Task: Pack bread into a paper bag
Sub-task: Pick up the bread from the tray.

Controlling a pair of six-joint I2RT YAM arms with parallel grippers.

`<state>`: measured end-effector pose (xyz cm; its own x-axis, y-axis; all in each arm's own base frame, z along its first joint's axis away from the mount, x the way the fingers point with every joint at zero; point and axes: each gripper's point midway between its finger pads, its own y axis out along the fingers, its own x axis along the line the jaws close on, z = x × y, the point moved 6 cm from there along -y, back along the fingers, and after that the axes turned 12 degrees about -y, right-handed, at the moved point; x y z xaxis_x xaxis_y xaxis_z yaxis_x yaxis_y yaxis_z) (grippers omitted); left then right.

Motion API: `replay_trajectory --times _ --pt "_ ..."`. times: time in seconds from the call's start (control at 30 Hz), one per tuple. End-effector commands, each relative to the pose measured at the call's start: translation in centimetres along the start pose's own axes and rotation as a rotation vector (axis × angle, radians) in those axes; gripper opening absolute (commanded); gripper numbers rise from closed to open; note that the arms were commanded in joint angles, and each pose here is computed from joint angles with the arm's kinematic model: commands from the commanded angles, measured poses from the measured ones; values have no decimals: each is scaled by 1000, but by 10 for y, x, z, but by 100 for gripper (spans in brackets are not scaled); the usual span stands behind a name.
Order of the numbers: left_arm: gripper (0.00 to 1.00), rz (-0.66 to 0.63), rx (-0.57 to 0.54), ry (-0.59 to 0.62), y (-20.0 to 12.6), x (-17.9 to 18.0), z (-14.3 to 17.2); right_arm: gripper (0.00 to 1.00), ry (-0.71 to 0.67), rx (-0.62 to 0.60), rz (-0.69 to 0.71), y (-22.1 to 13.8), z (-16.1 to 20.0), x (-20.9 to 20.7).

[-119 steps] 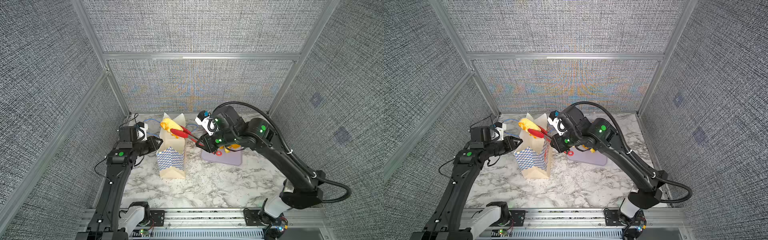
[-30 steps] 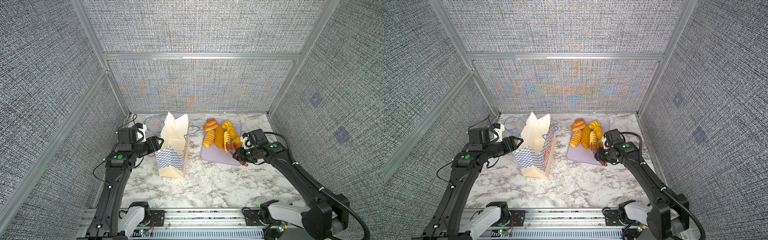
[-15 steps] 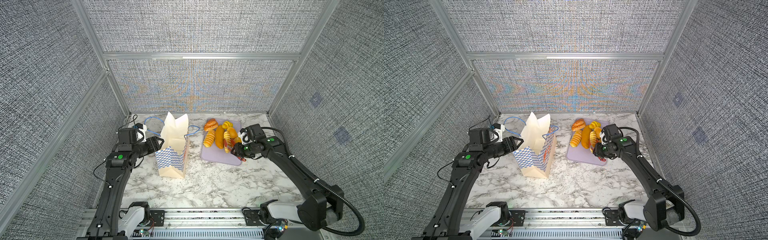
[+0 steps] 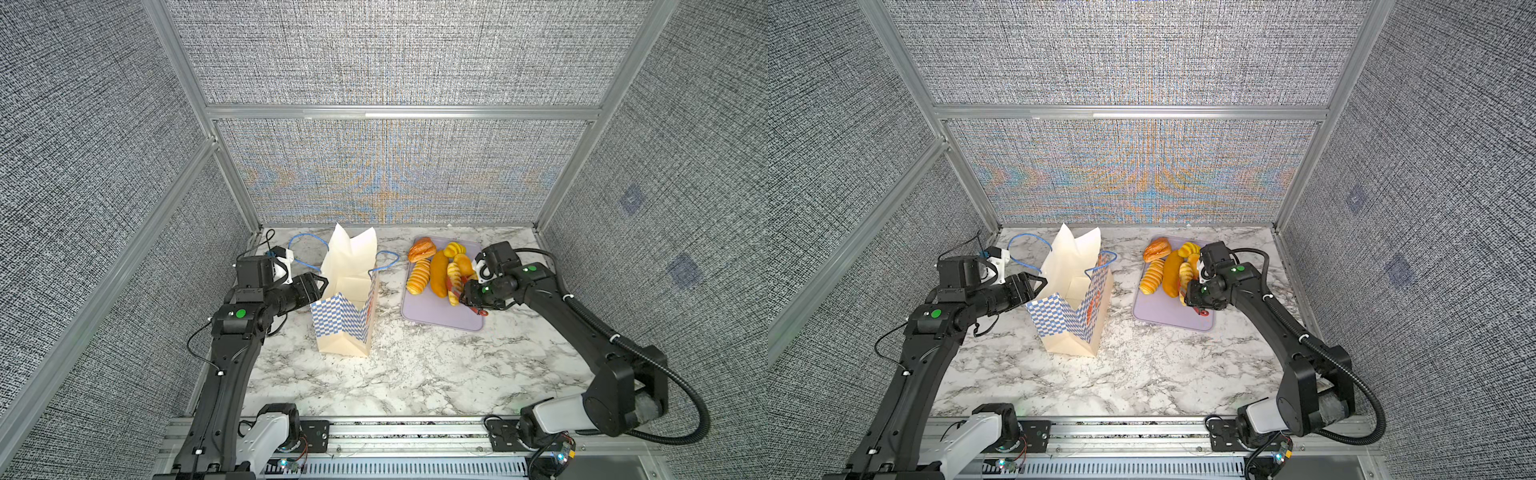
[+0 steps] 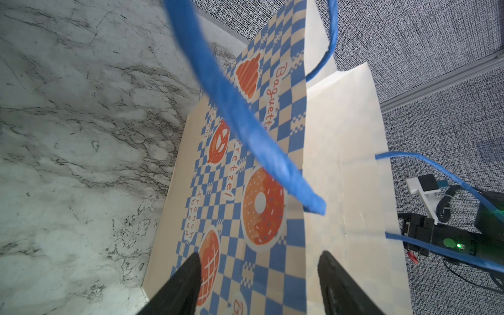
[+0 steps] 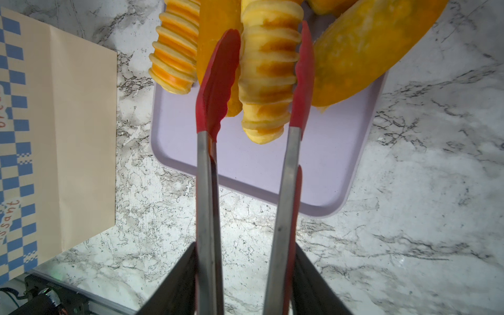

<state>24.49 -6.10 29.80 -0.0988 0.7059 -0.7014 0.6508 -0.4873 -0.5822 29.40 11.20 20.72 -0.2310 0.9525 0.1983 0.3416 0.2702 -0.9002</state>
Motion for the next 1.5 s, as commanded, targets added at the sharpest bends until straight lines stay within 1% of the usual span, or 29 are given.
replay_trajectory --times 0.0,0.2,0.33,0.43,0.53,0.77,0.87,1.03,1.27,1.37,1.47 --pt "69 9 -3 6 1 -2 -1 52 -12 -25 4 3 -8 0" --pt "69 12 -4 6 0 -3 -2 52 -9 -13 17 12 -10 -2" --pt "69 12 -7 7 -1 -3 -2 43 -5 -27 12 9 -11 -1" --pt "69 13 -8 6 -2 -3 -2 38 1 -57 1 -2 -10 1" --pt "69 15 -10 6 -2 -4 -2 36 7 -82 -11 -14 -7 3" --pt "69 19 -15 3 -3 -5 -3 35 4 -156 -44 -48 -1 11" --pt "69 21 -16 1 -4 -6 -3 35 -5 -199 -79 -65 -1 16" --pt "69 25 -14 -1 -4 -7 -3 34 -43 -298 -170 -100 -8 33" --pt "69 27 -13 -5 -5 -7 -2 34 -141 -470 -329 -153 -23 67" --pt "69 26 -12 -6 -5 -6 -2 33 -174 -546 -392 -171 -27 80" --pt "69 27 -10 -9 -5 -7 -2 34 -211 -595 -457 -187 -30 93"
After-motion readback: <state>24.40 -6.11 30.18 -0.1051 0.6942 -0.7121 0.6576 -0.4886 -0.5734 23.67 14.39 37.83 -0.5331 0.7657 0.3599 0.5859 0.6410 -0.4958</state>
